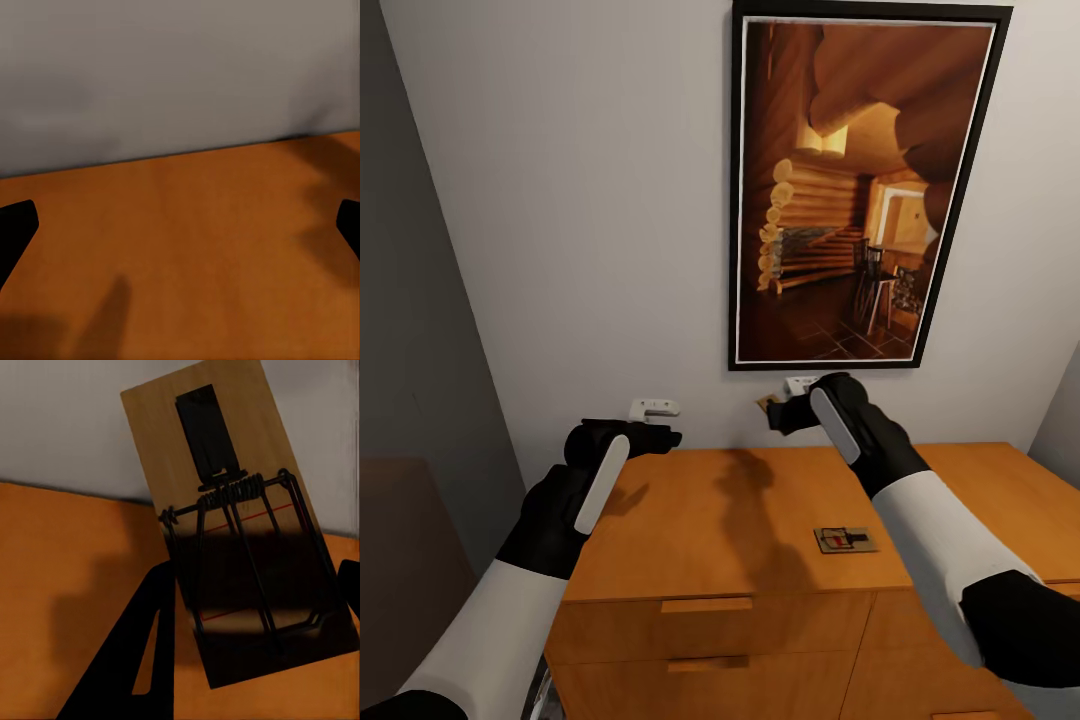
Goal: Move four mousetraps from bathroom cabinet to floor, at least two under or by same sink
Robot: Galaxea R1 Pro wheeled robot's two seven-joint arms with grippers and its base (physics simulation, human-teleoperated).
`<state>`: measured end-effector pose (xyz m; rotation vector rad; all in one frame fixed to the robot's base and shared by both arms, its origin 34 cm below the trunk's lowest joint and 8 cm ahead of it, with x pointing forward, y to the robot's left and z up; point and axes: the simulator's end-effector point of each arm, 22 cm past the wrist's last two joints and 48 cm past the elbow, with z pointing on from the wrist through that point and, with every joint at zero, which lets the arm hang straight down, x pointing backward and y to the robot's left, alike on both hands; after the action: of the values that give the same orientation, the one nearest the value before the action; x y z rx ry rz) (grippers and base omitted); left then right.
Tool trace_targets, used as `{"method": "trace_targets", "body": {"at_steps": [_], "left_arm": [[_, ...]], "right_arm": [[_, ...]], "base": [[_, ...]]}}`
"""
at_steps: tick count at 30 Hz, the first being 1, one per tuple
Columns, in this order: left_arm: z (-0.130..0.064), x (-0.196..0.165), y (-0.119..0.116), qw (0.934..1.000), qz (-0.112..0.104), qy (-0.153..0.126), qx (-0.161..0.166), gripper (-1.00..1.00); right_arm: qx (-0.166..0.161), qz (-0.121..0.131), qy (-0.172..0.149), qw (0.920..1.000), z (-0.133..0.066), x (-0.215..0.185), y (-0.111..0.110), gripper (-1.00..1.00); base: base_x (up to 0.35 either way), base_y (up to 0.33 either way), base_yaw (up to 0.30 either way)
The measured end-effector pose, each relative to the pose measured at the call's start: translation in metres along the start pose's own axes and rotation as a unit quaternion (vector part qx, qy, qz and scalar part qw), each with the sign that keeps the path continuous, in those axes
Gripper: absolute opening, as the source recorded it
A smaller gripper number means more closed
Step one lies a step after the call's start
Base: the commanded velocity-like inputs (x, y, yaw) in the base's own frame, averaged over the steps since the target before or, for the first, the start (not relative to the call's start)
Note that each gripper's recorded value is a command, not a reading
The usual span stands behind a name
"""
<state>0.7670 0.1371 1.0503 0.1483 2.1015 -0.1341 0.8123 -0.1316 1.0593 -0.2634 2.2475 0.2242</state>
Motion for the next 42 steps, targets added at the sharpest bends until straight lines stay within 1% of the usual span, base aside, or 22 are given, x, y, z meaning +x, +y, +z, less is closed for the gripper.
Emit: {"method": "trace_targets", "body": {"at_steps": [4,5,7,8,10,11,16,18,25,35,42], "left_arm": [[0.000,0.000,0.000,1.0000,0.000,0.000,0.000,1.00],[0.000,0.000,0.000,1.0000,0.000,0.000,0.000,1.00],[0.000,0.000,0.000,1.0000,0.000,0.000,0.000,1.00],[0.000,0.000,0.000,1.0000,0.000,0.000,0.000,1.00],[0.000,0.000,0.000,1.0000,0.000,0.000,0.000,1.00],[0.000,0.000,-0.001,1.0000,0.000,0.000,0.001,1.00],[0.000,0.000,-0.002,1.0000,0.000,0.000,0.002,1.00],[0.000,0.000,-0.002,1.0000,0.000,0.000,0.002,1.00],[0.000,0.000,-0.003,1.0000,0.000,0.000,0.003,1.00],[0.000,0.000,-0.003,1.0000,0.001,0.000,0.002,1.00],[-0.001,0.000,-0.005,1.0000,0.002,0.001,0.005,1.00]], "right_arm": [[0.011,0.002,0.000,0.9999,-0.001,0.001,-0.014,-1.00],[0.019,0.001,0.001,0.9998,-0.002,0.002,-0.024,-1.00],[0.026,0.002,0.002,0.9997,-0.004,0.003,-0.034,-1.00],[0.034,0.002,0.002,0.9994,-0.005,0.004,-0.044,-1.00],[0.041,0.003,0.003,0.9991,-0.006,0.006,-0.053,-1.00],[0.052,0.002,0.003,0.9987,-0.008,0.007,-0.064,-1.00],[0.071,0.003,0.004,0.9975,-0.013,0.010,-0.087,-1.00],[0.079,0.001,-0.001,0.9969,-0.017,0.007,-0.097,-1.00],[0.086,-0.001,-0.019,0.9962,-0.030,-0.004,-0.110,-1.00],[0.102,0.001,-0.017,0.9947,-0.035,-0.001,-0.130,-1.00],[0.105,0.002,-0.016,0.9944,-0.036,0.000,-0.134,-1.00]], "base": [[0.000,0.000,0.000],[0.000,0.000,0.000],[0.000,0.000,0.000],[0.000,0.000,0.000],[0.000,0.000,0.000],[0.000,0.000,0.000],[0.000,0.000,0.000],[0.000,0.000,0.000],[0.000,0.000,0.000],[0.000,0.000,0.000],[0.000,0.000,-0.079]]}}
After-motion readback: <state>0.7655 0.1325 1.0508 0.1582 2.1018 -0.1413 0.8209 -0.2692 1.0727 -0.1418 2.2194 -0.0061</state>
